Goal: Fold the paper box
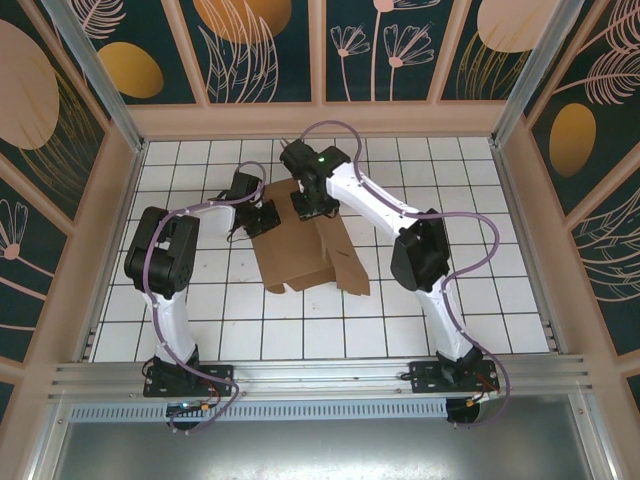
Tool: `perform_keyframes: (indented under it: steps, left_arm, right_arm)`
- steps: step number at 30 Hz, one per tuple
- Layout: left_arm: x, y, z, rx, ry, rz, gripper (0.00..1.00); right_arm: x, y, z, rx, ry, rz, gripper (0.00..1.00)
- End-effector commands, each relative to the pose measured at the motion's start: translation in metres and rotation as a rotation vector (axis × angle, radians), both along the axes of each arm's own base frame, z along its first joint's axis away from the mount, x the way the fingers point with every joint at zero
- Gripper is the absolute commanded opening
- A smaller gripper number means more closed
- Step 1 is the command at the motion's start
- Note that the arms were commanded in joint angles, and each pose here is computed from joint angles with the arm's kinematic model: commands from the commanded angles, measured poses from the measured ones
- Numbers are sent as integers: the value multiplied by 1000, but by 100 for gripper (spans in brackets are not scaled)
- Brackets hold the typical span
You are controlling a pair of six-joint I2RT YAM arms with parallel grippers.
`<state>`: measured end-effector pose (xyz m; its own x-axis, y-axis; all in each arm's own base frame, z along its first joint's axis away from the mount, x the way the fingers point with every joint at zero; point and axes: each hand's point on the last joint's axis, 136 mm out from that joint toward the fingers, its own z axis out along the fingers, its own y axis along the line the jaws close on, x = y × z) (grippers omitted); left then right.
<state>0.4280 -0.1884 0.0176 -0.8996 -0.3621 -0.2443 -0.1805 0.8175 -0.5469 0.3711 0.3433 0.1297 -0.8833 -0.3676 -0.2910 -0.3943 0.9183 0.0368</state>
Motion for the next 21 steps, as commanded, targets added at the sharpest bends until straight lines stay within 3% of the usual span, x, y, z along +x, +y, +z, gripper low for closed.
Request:
perform_keyframes:
  steps: [1,6,13,21]
  left_arm:
    - [-26,-3,-26,10,103,-29,0]
    - [-26,2,-26,25,102,-18,0]
    - [-24,9,-27,62,98,-2,0]
    - [-19,19,-23,99,83,16,0]
  right_arm:
    - [4,0,0,-30,-17,-14,34]
    - [16,-15,21,-90,-104,-39,34]
    - [39,-64,66,-73,-219,-113,35]
    - [62,-139,52,-8,-220,-239,27]
